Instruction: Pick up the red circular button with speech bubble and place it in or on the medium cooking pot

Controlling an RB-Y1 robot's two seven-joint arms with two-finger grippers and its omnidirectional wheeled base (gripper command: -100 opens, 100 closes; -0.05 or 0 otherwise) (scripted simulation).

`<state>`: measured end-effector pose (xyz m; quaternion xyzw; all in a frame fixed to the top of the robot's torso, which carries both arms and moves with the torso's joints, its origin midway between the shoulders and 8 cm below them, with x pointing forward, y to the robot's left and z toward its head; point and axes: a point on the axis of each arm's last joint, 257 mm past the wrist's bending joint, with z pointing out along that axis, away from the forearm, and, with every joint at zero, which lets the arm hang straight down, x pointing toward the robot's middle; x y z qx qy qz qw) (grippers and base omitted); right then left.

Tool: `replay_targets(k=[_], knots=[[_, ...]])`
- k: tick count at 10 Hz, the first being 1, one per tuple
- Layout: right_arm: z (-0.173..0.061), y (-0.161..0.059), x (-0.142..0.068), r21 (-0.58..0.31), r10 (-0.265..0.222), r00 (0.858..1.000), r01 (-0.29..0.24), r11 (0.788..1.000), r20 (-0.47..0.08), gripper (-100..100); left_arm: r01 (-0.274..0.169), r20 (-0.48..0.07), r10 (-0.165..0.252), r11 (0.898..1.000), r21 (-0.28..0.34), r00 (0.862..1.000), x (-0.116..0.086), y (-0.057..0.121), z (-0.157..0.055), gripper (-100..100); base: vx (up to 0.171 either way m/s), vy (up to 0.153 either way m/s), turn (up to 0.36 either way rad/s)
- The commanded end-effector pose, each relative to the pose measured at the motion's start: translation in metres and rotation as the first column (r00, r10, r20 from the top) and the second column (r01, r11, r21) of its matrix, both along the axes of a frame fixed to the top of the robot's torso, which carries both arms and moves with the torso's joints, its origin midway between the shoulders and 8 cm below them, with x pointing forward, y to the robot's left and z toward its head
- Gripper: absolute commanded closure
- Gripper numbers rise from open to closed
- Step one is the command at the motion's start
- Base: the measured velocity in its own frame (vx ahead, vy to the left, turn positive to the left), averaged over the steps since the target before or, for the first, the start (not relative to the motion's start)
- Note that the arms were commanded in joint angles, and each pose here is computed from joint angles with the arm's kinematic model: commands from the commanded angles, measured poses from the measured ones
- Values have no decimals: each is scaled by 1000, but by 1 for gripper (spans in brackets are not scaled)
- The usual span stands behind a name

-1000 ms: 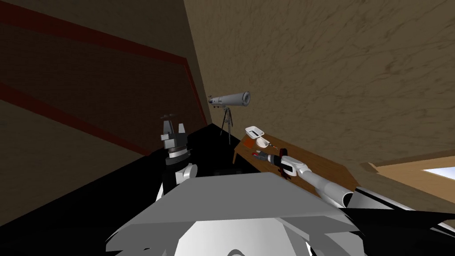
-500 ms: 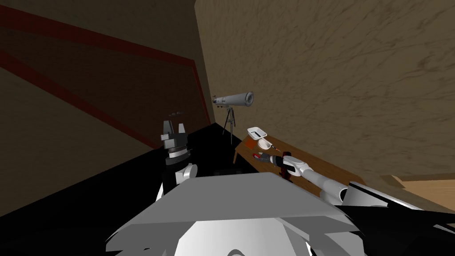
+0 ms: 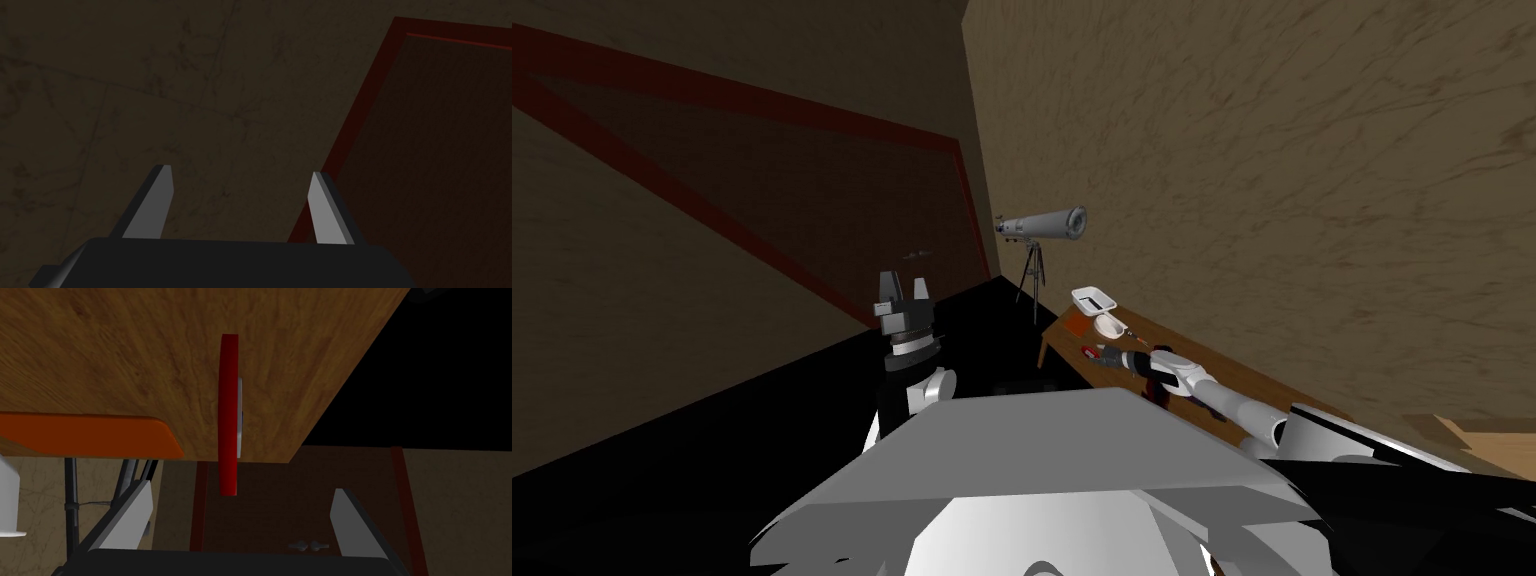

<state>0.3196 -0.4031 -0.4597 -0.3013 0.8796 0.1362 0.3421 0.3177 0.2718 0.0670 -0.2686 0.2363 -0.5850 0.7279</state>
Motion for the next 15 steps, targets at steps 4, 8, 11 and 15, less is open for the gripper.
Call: replay_targets(k=[4, 8, 11, 15], knots=[[-6, 4, 1, -3, -6, 1000, 6, 1000, 4, 100, 0, 0, 0, 1000, 0, 1000, 0, 0, 0, 0, 9, 1, 24], [-5, 4, 1, -4, -7, 1000, 7, 1000, 5, 0, 0, 0, 0, 1000, 0, 1000, 0, 0, 0, 0, 0, 0, 0], [0, -1, 2, -3, 0, 1000, 0, 1000, 3, 0, 0, 0, 0, 1000, 0, 1000, 0, 0, 0, 0, -8, -1, -47], [7, -44, -27, -81, 4, 999, -7, 997, -45, 100, 0, 0, 0, 1000, 0, 1000, 0, 0, 0, 0, 95, 137, 4]])
